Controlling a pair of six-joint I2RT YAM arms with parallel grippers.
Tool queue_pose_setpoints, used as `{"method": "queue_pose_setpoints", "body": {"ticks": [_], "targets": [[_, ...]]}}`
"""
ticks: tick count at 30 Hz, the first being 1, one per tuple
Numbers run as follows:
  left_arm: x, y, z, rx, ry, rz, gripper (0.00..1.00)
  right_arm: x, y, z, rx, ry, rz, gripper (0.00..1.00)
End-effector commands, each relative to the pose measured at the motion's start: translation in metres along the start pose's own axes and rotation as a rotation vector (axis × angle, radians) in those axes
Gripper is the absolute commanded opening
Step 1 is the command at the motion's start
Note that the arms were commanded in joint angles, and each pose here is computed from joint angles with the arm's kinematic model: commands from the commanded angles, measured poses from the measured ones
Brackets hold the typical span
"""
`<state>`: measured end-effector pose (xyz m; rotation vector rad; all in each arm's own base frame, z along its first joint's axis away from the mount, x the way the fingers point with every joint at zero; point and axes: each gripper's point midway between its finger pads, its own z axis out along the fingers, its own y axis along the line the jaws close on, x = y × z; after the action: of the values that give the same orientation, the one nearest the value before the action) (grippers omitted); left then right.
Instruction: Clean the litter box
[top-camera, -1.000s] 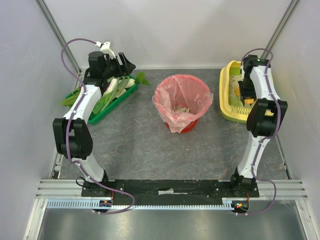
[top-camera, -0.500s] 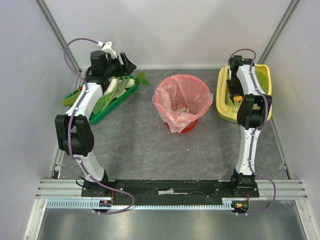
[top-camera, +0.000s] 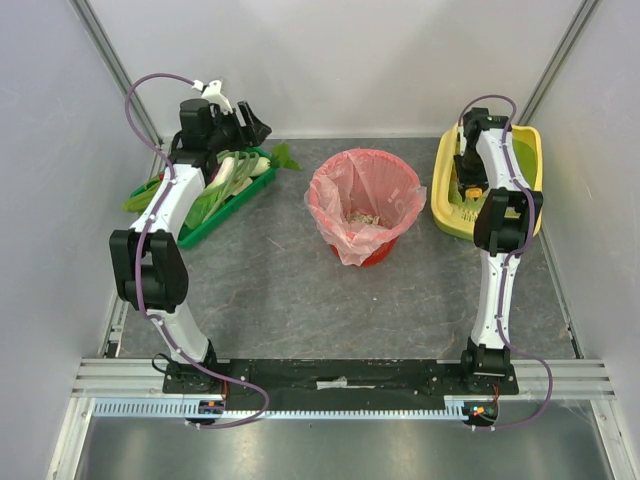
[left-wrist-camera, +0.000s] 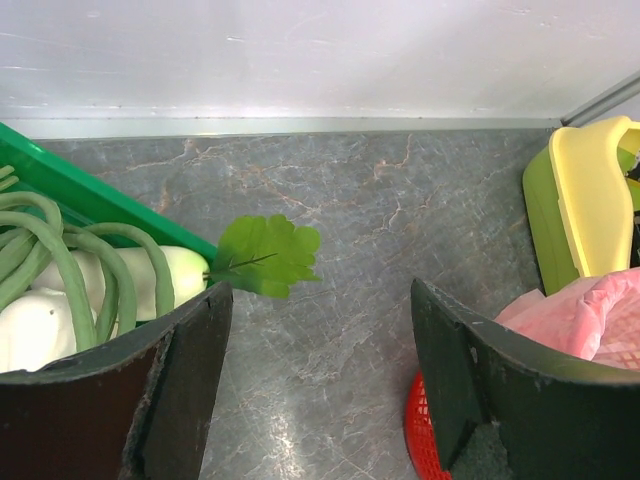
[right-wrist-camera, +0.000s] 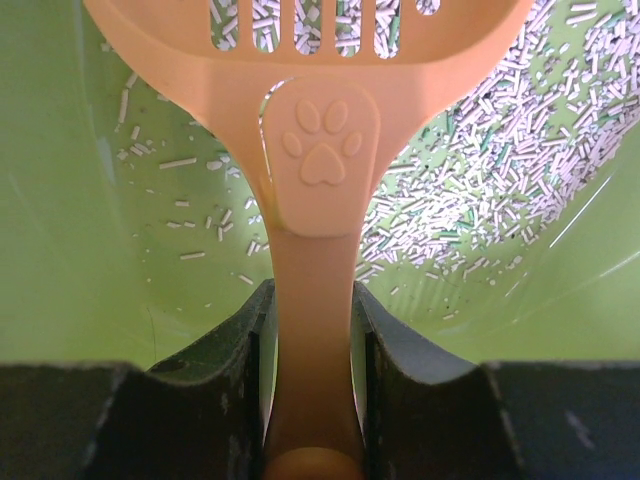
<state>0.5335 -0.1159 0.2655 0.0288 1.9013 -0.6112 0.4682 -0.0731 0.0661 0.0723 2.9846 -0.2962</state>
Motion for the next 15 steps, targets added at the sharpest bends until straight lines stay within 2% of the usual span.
{"method": "queue_pose_setpoints", "body": {"ticks": [1, 7, 15], "targets": [[-0.017, -0.011, -0.01, 0.006, -0.048, 0.003, 0.78, -0.001, -0.008, 0.035, 0.031, 0.028, 0.061, 0.0], [-0.013, -0.013, -0.015, 0.006, -0.051, 0.002, 0.78, -0.016, -0.012, 0.006, 0.018, -0.081, 0.111, 0.0], [0.0, -0.014, -0.02, 0.018, -0.032, -0.004, 0.78, -0.001, -0.028, -0.041, 0.064, -0.13, 0.146, 0.0]]}}
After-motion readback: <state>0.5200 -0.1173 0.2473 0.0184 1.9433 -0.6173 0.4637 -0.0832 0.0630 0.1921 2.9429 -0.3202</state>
